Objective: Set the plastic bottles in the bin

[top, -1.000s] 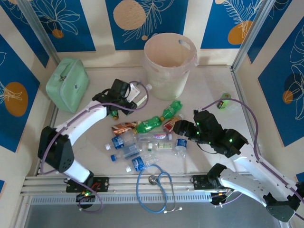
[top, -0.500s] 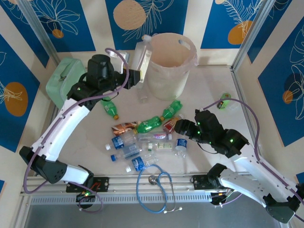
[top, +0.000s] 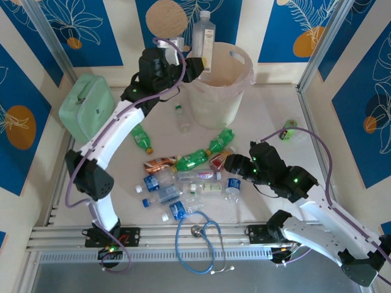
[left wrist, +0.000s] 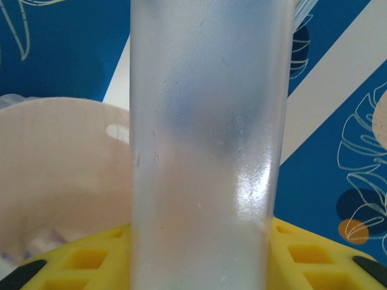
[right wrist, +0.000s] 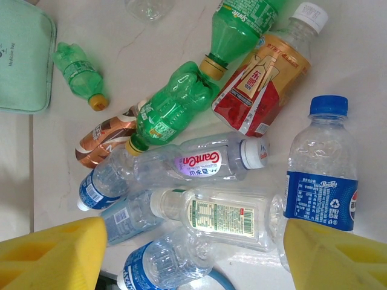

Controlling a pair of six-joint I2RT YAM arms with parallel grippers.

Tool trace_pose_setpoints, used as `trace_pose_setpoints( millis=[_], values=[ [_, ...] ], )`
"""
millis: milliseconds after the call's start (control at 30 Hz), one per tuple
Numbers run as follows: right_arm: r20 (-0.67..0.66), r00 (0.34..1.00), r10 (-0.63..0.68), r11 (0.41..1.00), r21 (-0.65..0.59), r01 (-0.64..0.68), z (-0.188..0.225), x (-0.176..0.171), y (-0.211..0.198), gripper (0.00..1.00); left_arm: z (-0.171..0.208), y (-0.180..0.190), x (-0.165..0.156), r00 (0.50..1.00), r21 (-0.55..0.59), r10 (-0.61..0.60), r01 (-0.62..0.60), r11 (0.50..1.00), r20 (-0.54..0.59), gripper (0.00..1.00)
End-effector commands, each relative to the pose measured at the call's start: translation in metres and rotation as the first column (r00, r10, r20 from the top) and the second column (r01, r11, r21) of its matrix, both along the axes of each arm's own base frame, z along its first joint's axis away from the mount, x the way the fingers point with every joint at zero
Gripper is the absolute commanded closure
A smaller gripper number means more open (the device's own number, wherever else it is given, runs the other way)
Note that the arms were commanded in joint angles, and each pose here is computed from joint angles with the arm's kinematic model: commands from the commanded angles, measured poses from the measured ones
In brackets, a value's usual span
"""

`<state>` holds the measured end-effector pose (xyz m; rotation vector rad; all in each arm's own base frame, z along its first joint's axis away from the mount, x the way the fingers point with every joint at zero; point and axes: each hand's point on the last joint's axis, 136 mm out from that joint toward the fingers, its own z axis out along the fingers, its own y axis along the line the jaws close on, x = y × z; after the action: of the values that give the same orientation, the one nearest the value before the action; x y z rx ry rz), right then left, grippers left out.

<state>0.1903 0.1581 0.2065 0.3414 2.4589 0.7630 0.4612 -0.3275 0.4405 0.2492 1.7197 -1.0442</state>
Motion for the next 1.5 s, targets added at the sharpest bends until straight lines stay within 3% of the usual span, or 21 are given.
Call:
trace_pose_setpoints(
  millis=[0,133,267,367,567,667,767,867,1100,1300,1467],
  values=[
    [0.004,1.0,-0.011,1.0,-0.002,0.011,-0.002,-0.001,-0.005,0.22,0.039,-0.005,0.012,0.997,-0.137,-0.026,0.036,0.99,0.072,0.65],
    [0.003,1.0,-0.015,1.0,0.002,0.015,-0.003,-0.003,-0.006,0.23,0.025,-0.014,0.031,0.999,-0.159,-0.029,0.035,0.987,0.041,0.61],
    [0.002,1.0,-0.019,1.0,0.0,0.019,-0.003,-0.004,-0.008,0.22,0.016,-0.018,0.039,0.999,-0.159,-0.03,0.033,0.987,0.024,0.26],
    [0.005,1.0,-0.017,1.0,0.0,0.017,-0.002,-0.005,-0.009,0.22,0.016,-0.015,0.039,0.999,-0.142,-0.012,0.016,0.99,0.03,0.15],
    [0.01,1.0,-0.012,1.0,0.007,0.012,-0.001,-0.004,-0.007,0.22,0.033,0.001,0.027,0.998,-0.112,0.032,-0.025,0.993,0.058,0.12],
    [0.011,1.0,-0.014,1.0,0.005,0.014,0.0,-0.004,-0.008,0.22,0.037,0.025,0.015,0.992,-0.063,0.119,-0.116,0.991,0.048,0.11],
    [0.014,1.0,-0.011,1.0,0.005,0.011,0.001,-0.005,-0.008,0.22,0.011,0.071,0.005,0.95,0.037,0.309,-0.308,0.951,-0.046,0.12],
    [0.013,1.0,-0.011,1.0,0.007,0.011,-0.001,-0.004,-0.008,0.22,-0.032,0.109,-0.01,0.9,0.102,0.411,-0.399,0.911,-0.147,0.12],
    [0.01,1.0,0.002,1.0,0.022,-0.002,-0.001,-0.002,-0.002,0.22,-0.133,0.13,-0.031,0.849,0.256,0.436,-0.369,0.894,-0.299,0.09],
    [0.01,1.0,-0.003,1.0,0.02,0.002,-0.002,-0.005,-0.005,0.22,-0.207,0.117,-0.028,0.791,0.375,0.421,-0.262,0.889,-0.445,0.09],
    [0.001,1.0,-0.006,1.0,0.022,0.006,-0.006,-0.007,-0.007,0.22,-0.247,0.102,-0.018,0.771,0.391,0.392,-0.203,0.898,-0.502,0.1]
  ],
)
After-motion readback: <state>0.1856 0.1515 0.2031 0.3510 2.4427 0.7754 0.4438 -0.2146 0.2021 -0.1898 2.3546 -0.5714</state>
